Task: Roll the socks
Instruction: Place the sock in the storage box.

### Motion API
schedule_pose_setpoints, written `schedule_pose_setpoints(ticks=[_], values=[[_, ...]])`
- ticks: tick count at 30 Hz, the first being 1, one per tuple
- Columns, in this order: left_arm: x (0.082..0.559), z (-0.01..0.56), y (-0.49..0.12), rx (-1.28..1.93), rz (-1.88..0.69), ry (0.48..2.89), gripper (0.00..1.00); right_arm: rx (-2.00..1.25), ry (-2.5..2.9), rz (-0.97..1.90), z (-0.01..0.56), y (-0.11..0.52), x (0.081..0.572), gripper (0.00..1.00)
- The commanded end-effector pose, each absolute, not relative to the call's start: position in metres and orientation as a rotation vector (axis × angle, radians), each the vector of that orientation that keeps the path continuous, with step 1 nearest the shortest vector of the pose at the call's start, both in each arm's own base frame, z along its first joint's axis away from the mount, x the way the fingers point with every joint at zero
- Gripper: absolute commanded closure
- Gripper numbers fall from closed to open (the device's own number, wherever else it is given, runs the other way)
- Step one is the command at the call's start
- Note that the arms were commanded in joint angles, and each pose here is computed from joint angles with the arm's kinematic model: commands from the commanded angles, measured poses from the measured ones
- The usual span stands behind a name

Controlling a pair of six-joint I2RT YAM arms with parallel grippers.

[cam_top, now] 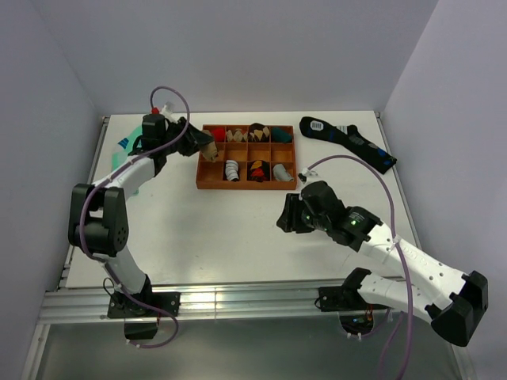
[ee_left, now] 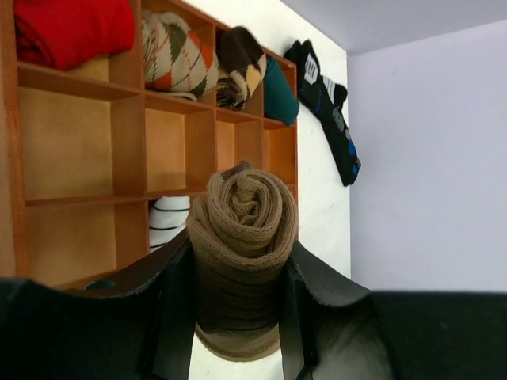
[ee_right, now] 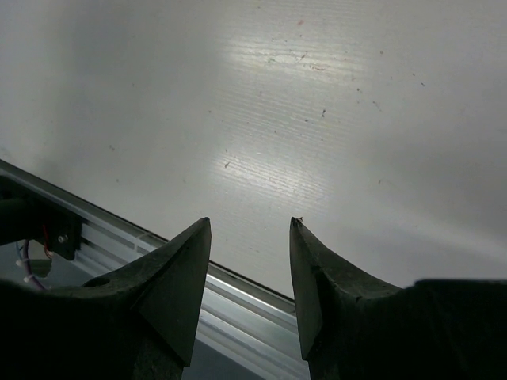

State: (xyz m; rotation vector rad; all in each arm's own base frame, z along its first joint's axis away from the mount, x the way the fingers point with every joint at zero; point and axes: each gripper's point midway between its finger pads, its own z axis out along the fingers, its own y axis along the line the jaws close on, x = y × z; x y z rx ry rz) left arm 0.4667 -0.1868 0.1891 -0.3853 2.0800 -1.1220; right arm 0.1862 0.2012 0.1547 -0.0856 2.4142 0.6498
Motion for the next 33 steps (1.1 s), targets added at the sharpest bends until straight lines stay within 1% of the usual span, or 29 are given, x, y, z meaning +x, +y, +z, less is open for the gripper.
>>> schedule_pose_setpoints(ticks=[1, 7, 10, 20, 28, 33], values=[[0.459, 0.173, -0.189, -0.31, -1.173, 2.083, 1.0, -0.096, 2.377, 0.62, 0.171, 0.196, 0.193, 0.48], [0.434, 0.139, -0.192, -0.348, -1.226, 2.137, 1.0, -0.106, 2.388, 0.611, 0.169, 0.196, 0.194, 0.48], [0.433, 0.133, -0.192, -0.349, -1.23, 2.14, 1.0, -0.116, 2.395, 0.59, 0.165, 0.195, 0.196, 0.49], [0.456, 0.121, -0.193, -0.399, -1.215, 2.16, 1.0, -0.128, 2.418, 0.585, 0.151, 0.195, 0.196, 0.49], [0.469, 0.106, -0.186, -0.528, -1.171, 2.164, 1.0, -0.145, 2.421, 0.575, 0.146, 0.197, 0.2, 0.49], [0.469, 0.083, -0.178, -0.582, -1.069, 2.253, 1.0, -0.144, 2.43, 0.573, 0.141, 0.196, 0.199, 0.49]])
